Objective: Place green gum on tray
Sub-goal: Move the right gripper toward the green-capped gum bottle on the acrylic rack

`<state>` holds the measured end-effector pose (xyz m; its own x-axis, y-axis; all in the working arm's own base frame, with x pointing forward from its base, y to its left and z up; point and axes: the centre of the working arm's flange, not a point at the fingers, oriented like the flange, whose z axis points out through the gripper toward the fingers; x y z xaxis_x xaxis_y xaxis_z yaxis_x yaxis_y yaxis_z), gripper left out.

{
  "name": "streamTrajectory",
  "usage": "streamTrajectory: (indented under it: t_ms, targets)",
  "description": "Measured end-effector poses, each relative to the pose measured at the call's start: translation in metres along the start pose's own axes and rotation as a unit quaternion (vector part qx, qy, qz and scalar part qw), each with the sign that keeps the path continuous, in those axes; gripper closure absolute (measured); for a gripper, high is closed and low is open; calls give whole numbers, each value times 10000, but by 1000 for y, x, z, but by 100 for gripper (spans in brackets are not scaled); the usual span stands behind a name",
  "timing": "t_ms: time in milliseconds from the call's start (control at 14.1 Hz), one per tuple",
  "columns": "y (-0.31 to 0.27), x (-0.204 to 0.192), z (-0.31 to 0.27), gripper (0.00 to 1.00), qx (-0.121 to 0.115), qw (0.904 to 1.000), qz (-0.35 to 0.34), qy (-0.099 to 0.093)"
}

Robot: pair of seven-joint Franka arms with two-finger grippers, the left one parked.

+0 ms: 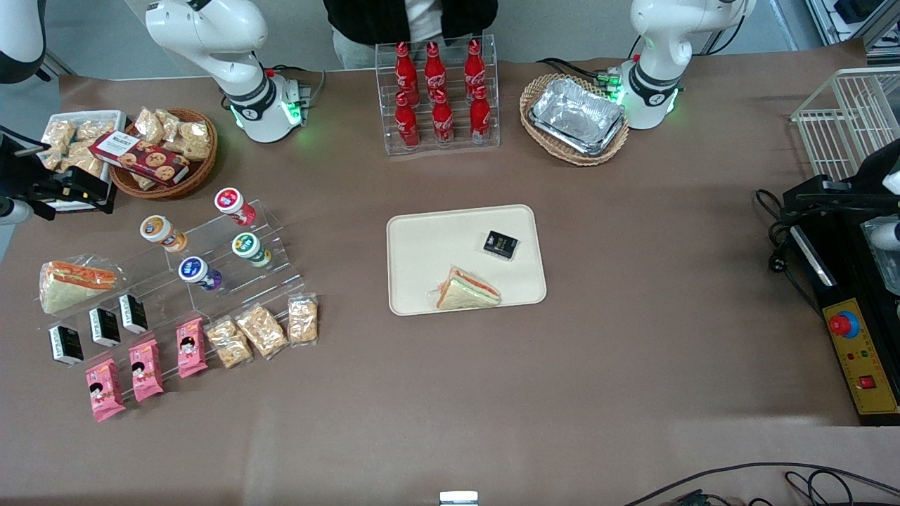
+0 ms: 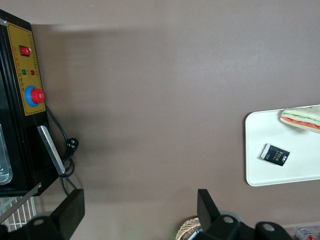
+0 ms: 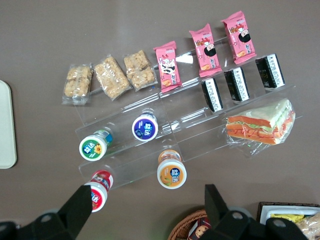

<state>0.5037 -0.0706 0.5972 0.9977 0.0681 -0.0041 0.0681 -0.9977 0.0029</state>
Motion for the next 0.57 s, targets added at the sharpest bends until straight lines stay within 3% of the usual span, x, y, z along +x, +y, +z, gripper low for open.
streamTrajectory:
  t_ms: [354, 566]
  targets:
    - [-1, -2, -3, 0, 3, 10000, -6, -6]
    - [-7, -4, 2, 0, 83, 9998, -45, -162]
